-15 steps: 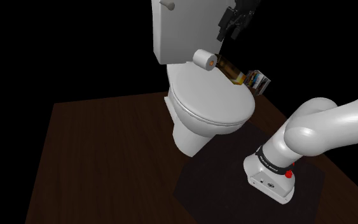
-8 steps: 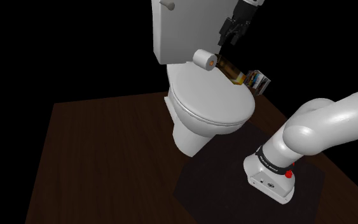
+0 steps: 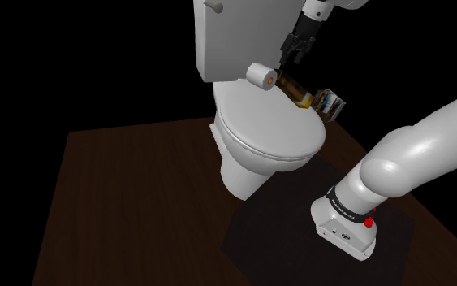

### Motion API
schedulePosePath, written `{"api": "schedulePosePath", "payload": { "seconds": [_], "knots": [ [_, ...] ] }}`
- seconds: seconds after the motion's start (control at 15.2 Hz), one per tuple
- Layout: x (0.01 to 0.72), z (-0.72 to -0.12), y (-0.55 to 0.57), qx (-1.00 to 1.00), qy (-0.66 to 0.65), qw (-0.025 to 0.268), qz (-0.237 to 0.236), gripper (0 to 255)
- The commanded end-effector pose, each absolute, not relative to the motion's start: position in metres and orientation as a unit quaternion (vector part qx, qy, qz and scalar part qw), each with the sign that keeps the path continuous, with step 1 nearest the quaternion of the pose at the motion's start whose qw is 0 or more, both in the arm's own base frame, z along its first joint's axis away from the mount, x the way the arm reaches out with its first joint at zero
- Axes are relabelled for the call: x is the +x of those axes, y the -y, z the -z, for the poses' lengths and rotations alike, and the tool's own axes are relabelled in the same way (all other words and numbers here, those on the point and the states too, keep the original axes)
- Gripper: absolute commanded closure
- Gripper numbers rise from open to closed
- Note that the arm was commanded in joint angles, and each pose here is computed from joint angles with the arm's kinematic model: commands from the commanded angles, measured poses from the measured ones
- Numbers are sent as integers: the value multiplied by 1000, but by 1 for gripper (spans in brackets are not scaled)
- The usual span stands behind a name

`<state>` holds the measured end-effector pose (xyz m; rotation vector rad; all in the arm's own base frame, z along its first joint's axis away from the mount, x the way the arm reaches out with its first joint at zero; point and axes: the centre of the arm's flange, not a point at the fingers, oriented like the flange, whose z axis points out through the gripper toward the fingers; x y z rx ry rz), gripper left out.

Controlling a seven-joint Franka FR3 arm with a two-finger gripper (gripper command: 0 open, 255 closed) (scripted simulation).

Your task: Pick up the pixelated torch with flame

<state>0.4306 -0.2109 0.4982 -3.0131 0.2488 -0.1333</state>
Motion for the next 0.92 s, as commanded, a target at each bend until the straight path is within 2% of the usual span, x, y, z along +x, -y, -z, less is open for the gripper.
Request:
{"api": "schedulePosePath", "payload": {
  "seconds": [0.0, 0.86],
  "knots": [
    [435, -483, 233, -994, -87, 61, 39, 0],
    [473, -384, 377, -989, -120, 82, 9, 0]
  ]
}}
